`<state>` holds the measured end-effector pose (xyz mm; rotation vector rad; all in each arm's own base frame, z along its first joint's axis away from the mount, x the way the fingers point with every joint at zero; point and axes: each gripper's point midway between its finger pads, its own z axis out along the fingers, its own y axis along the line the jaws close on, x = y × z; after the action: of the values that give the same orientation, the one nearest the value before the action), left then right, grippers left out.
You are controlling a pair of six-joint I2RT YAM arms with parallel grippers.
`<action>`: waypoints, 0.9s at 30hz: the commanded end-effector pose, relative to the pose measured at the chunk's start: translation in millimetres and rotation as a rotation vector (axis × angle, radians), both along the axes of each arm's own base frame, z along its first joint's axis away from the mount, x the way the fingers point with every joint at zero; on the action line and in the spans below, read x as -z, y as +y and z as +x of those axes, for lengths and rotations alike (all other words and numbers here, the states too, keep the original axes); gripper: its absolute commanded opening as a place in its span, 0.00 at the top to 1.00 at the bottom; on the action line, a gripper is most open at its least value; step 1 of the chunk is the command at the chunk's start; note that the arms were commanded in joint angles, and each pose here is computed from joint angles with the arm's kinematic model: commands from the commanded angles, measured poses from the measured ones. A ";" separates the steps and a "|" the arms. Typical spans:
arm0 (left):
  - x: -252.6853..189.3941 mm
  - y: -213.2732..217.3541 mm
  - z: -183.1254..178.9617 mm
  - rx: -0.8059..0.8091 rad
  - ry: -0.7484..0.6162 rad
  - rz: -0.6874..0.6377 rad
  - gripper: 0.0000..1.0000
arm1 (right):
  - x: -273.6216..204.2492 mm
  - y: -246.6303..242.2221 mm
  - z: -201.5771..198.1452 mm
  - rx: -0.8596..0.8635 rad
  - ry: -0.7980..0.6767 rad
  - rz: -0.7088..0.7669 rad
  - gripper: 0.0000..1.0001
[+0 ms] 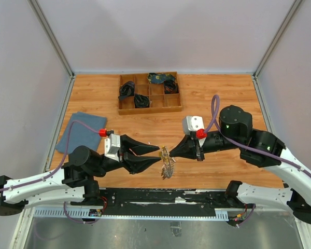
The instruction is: Put the keys on the keyring
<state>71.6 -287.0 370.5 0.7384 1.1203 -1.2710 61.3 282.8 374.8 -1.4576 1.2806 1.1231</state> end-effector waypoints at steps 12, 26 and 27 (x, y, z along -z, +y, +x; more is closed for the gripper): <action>1.2 -17.7 7.8 -0.018 -0.050 0.148 0.62 | 28.5 -31.6 23.4 0.086 -0.169 -0.439 1.00; 21.8 -29.4 10.0 -0.011 -0.117 0.209 0.64 | 34.1 -21.2 14.3 0.040 -0.189 -0.531 1.00; 22.7 -30.5 10.1 -0.009 -0.118 0.214 0.64 | 32.9 -20.2 13.9 0.038 -0.192 -0.525 1.00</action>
<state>79.0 -314.8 344.7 0.9516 1.1993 -1.1185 80.1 261.8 331.5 -1.8399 1.5858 0.6316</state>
